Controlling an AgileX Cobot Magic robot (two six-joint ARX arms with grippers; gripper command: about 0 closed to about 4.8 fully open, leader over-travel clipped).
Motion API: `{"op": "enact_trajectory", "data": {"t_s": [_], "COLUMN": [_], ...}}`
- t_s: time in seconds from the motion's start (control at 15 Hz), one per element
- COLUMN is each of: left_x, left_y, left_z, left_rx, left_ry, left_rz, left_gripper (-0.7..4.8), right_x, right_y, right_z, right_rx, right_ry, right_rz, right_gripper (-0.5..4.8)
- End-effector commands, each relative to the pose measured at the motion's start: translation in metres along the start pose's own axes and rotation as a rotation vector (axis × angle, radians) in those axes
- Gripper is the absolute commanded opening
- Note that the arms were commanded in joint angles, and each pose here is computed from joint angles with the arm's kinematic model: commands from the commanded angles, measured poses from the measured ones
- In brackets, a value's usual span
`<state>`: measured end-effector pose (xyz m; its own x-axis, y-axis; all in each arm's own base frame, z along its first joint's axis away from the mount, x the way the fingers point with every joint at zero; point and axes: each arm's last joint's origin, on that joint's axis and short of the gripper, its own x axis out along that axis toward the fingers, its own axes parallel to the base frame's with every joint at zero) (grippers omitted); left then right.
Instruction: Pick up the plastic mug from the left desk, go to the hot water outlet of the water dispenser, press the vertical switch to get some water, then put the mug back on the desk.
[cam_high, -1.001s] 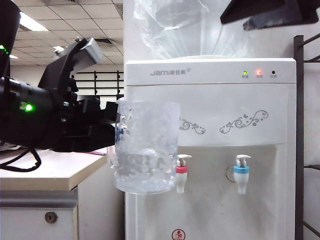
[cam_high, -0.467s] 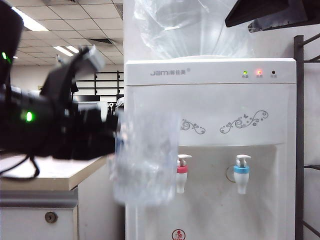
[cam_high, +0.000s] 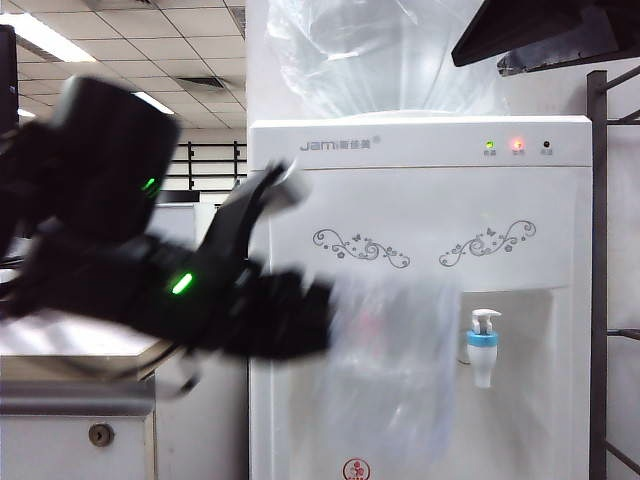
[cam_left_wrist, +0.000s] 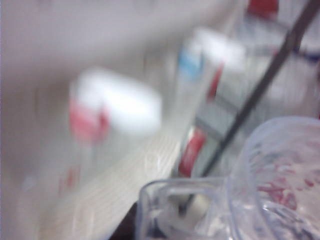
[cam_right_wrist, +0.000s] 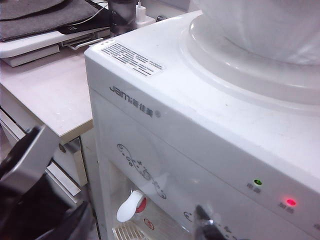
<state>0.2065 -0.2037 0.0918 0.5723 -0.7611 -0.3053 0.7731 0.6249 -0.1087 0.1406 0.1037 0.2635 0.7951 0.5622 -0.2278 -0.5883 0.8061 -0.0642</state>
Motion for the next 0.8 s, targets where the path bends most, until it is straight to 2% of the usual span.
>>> {"op": "enact_trajectory", "data": {"t_s": [0.07,0.67,0.73,0.8], "left_x": [0.017,0.028,0.028,0.025], "left_y": [0.006,0.024,0.032,0.047], "left_z": [0.023,-0.020,-0.029,-0.036], "left_rx": [0.014,-0.033,-0.050,-0.070], "left_ry": [-0.112,0.035,0.062,0.078], "left_rz": [-0.064,-0.058,-0.056,0.027], "left_gripper": [-0.05,-0.05,-0.05,-0.05], "right_x": [-0.001,0.000,0.000,0.000], "right_y": [0.000,0.000,0.000,0.000], "right_z": [0.004,0.001,0.001,0.001], "right_rx": [0.000,-0.020,-0.023,-0.023], "right_ry": [-0.018,0.005,0.005,0.005], "right_rz": [-0.003,-0.004,-0.004,-0.004], "right_gripper": [2.65,2.65,2.65,2.65]}}
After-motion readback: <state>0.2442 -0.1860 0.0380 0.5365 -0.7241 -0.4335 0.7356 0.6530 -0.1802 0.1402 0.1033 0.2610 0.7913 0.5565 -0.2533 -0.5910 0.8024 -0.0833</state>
